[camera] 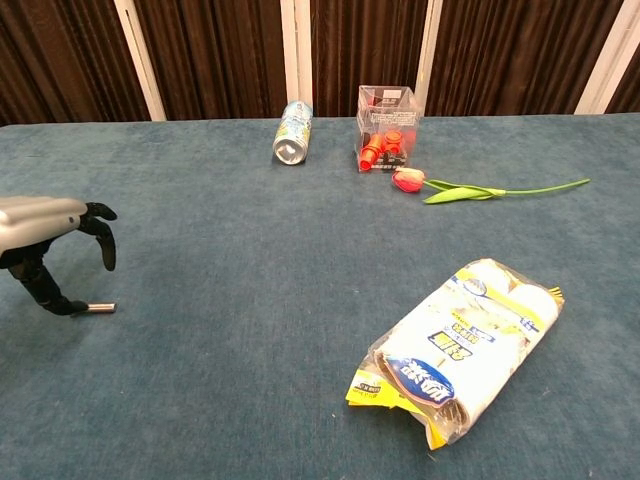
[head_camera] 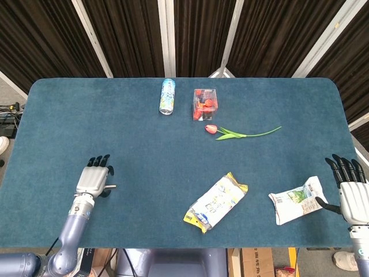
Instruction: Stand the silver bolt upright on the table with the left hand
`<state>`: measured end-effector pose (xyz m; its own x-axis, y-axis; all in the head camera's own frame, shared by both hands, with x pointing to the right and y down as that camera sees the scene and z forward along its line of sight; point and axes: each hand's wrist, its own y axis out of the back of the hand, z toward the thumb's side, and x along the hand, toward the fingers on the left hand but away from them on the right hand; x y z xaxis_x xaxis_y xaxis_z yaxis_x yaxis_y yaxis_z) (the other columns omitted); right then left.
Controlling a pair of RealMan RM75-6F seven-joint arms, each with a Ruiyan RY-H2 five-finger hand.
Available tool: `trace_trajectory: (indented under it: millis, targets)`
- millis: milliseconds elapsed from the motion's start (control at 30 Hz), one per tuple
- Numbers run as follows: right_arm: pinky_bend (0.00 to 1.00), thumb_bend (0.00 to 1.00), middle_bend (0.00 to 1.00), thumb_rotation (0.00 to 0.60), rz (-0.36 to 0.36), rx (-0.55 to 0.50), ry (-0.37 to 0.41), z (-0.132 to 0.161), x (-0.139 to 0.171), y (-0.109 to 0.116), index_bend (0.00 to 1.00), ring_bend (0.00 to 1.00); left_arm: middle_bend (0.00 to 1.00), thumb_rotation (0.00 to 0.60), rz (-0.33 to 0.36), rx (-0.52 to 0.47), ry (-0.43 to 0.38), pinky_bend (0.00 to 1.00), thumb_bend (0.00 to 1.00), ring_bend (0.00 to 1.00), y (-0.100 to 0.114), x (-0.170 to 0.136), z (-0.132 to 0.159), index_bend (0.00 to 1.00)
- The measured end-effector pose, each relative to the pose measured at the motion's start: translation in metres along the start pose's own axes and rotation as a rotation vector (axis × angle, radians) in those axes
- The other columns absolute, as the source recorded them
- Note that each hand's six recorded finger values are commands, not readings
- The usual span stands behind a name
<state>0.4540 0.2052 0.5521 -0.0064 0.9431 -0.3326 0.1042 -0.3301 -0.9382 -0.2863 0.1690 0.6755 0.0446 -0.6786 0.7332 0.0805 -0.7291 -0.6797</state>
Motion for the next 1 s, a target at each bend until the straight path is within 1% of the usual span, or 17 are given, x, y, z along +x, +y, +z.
trace_trajectory:
  millis: [233,367,467,700,1000]
  targets:
    - [0.00,0.10,0.10,0.600,0.000,-0.005,-0.006,-0.002,0.000,0.000,0.14,0.09,0.04,0.600,-0.012,0.039,0.000,0.00,0.40,0.00,-0.010,-0.002,0.007,0.44]
    - [0.00,0.10,0.10,0.600,0.000,-0.007,-0.008,-0.003,-0.001,0.000,0.14,0.09,0.05,0.600,-0.006,0.052,0.008,0.00,0.40,0.00,-0.013,0.000,0.008,0.45]
    - [0.00,0.10,0.10,0.600,0.002,-0.007,-0.010,-0.003,-0.001,0.000,0.14,0.09,0.05,0.600,-0.002,0.055,0.012,0.00,0.41,0.00,-0.015,0.001,0.008,0.45]
    - [0.00,0.10,0.10,0.600,0.012,-0.007,-0.010,-0.003,-0.002,-0.003,0.14,0.09,0.06,0.600,0.012,0.063,0.026,0.00,0.45,0.00,-0.018,0.005,0.007,0.47]
    - [0.00,0.10,0.10,0.600,0.013,-0.009,-0.017,-0.005,-0.003,-0.004,0.14,0.09,0.07,0.600,0.022,0.070,0.006,0.00,0.46,0.00,-0.020,0.008,0.018,0.50]
